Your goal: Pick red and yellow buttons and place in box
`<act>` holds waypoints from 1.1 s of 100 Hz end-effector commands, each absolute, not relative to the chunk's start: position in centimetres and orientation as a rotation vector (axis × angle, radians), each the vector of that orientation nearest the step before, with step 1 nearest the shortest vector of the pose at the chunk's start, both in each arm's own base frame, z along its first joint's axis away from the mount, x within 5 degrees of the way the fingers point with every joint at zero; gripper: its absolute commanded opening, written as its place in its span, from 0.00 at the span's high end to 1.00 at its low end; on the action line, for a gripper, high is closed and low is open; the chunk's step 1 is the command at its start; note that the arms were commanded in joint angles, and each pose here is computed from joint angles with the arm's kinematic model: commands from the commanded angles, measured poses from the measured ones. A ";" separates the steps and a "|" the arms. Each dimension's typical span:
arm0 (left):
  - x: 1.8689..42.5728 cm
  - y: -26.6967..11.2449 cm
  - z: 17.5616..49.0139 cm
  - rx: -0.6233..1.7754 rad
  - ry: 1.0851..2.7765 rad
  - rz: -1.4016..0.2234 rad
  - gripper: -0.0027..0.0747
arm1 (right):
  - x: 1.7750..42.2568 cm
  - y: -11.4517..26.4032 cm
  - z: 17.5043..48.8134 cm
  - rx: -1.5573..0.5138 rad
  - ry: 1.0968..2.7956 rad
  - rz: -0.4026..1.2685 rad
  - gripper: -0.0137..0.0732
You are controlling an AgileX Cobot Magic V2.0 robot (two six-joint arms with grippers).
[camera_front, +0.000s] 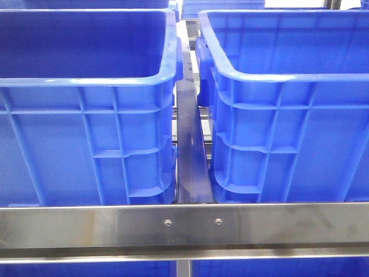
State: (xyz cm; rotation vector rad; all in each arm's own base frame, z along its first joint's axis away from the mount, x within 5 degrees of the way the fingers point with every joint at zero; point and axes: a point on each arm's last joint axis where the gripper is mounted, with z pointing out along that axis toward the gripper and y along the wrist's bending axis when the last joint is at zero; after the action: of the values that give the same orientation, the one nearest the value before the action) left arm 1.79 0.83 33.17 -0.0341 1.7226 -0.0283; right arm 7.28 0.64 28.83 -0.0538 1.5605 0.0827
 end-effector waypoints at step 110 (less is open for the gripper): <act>1.8 0.8 34.6 -0.032 1.632 -0.041 0.99 | 5.4 0.4 21.3 -0.054 1.397 0.069 0.92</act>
State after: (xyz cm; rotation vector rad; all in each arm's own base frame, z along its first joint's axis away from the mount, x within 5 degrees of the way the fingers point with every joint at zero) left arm 1.79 0.83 33.17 -0.0341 1.7226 -0.0283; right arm 5.66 0.47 20.34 -0.0513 1.5095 0.0768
